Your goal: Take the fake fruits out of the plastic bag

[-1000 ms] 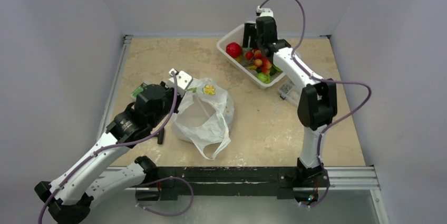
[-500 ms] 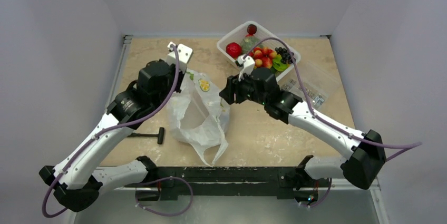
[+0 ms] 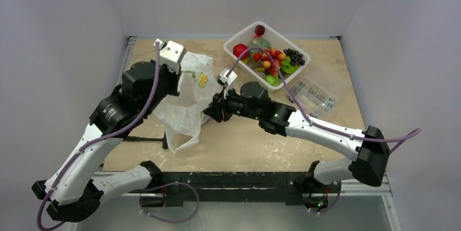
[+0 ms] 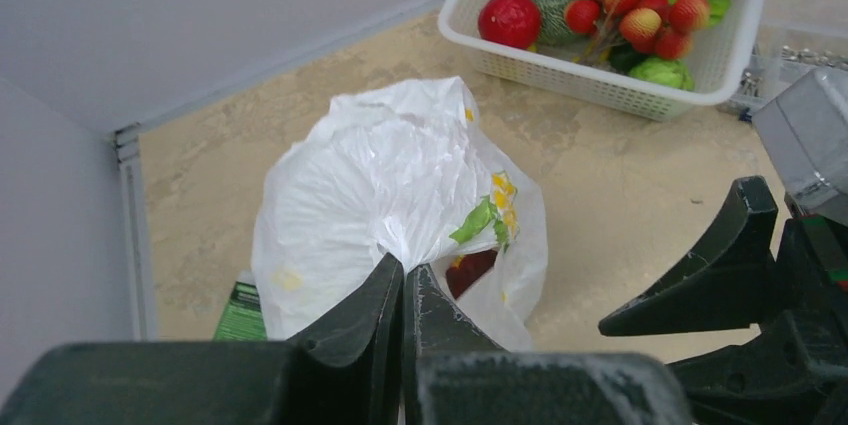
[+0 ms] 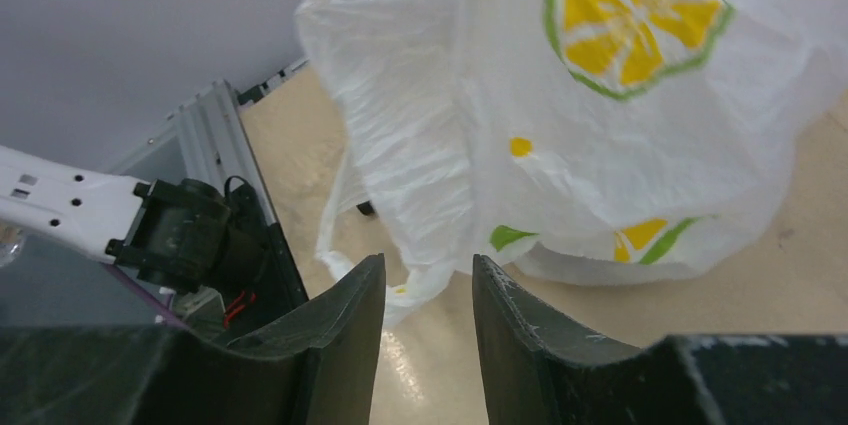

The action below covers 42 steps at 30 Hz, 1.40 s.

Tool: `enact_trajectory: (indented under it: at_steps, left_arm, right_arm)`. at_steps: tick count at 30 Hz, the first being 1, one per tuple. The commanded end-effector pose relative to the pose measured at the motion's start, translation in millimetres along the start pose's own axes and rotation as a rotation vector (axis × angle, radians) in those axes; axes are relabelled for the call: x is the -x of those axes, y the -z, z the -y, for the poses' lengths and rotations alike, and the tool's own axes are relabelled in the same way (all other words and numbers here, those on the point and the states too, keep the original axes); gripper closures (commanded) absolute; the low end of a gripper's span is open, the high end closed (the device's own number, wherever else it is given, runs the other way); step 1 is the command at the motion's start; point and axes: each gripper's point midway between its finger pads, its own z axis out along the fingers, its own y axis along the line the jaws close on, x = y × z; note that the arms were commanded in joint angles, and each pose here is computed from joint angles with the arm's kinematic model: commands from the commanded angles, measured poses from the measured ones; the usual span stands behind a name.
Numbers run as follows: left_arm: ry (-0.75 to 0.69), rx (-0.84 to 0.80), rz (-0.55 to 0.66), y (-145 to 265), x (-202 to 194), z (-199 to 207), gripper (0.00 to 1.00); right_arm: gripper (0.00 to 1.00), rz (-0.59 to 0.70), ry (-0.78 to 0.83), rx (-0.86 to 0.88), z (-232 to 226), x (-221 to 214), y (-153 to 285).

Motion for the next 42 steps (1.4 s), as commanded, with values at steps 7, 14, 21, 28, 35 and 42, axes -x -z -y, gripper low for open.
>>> enact_trajectory:
  at_steps: [7,14,21,28,35,42]
  left_arm:
    - [0.221,-0.155,-0.072,19.9,-35.6,32.0,1.0]
    - [0.339,-0.209,-0.067,27.1,-17.7,43.5,1.0]
    - [0.436,-0.199,-0.047,33.0,1.4,41.1,1.0]
    - [0.433,-0.161,-0.023,41.5,8.4,28.8,1.0]
    - [0.469,-0.166,-0.065,53.2,-18.1,29.8,1.0]
    - [0.509,-0.307,-0.241,60.7,-84.9,67.0,1.0]
  right_arm:
    - [0.66,0.12,0.137,0.108,-74.5,9.8,-27.3]
    - [0.74,0.18,0.133,-0.109,-50.8,-6.0,-71.8]
    - [0.73,0.169,0.092,-0.359,0.2,-33.7,-99.3]
    - [0.51,0.071,0.051,-0.649,115.4,-51.7,-60.7]
    - [0.44,0.011,0.084,-0.847,184.6,-43.9,1.3]
    - [0.45,-0.015,0.076,-0.708,157.7,-37.7,8.6]
